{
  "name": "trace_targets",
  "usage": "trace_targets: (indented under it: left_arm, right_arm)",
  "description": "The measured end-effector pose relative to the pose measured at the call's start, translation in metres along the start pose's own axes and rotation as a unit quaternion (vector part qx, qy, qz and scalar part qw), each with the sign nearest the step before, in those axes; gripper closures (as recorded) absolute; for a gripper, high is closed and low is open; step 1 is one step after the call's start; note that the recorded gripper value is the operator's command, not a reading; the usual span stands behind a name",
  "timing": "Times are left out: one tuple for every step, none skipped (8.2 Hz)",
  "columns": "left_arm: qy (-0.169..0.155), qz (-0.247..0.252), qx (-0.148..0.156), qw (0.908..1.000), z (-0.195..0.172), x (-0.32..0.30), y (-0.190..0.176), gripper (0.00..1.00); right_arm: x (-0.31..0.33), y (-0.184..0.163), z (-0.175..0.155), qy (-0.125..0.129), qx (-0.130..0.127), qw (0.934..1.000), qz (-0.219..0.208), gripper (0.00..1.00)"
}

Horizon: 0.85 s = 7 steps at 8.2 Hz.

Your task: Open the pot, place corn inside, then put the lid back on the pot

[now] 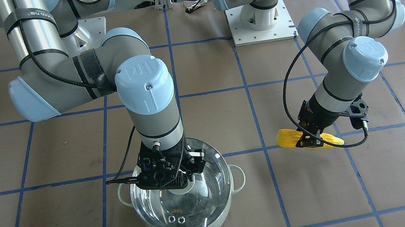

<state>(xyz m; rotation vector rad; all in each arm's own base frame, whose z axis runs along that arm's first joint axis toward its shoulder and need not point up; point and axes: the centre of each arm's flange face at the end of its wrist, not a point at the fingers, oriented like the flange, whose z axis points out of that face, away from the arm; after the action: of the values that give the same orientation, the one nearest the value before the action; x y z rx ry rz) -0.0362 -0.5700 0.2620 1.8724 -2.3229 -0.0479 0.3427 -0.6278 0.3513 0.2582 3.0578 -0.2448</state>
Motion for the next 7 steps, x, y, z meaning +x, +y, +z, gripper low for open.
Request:
trace_targets:
  left_arm:
    - [0.003, -0.007, 0.002, 1.0000, -0.004, 0.003, 0.002, 1.00]
    - [0.006, -0.011, 0.003, 0.9999, -0.010, 0.006, 0.005, 1.00]
    - [0.006, -0.013, 0.005, 0.9999, -0.015, 0.009, 0.008, 1.00]
    - [0.005, -0.012, 0.009, 0.9999, -0.021, 0.013, 0.012, 1.00]
    - [0.005, -0.015, 0.014, 0.9998, -0.027, 0.018, 0.020, 1.00]
    - [0.006, -0.024, 0.017, 0.9996, -0.033, 0.024, 0.031, 1.00]
    - [0.009, -0.037, 0.018, 0.9991, -0.037, 0.029, 0.043, 1.00]
  right_arm:
    - [0.000, 0.000, -0.002, -0.002, 0.001, 1.0000, 0.001, 0.71]
    - [0.000, 0.000, -0.004, -0.003, 0.002, 1.0000, 0.001, 0.71]
    - [0.000, 0.000, -0.010, -0.005, 0.005, 1.0000, 0.001, 0.71]
    - [0.002, 0.001, -0.025, -0.010, 0.014, 0.9999, -0.003, 0.71]
    - [0.008, 0.001, -0.045, -0.013, 0.022, 0.9997, -0.006, 0.70]
    - [0.020, 0.002, -0.065, -0.012, 0.024, 0.9996, -0.007, 0.70]
    - [0.040, 0.001, -0.087, -0.011, 0.019, 0.9997, -0.004, 0.69]
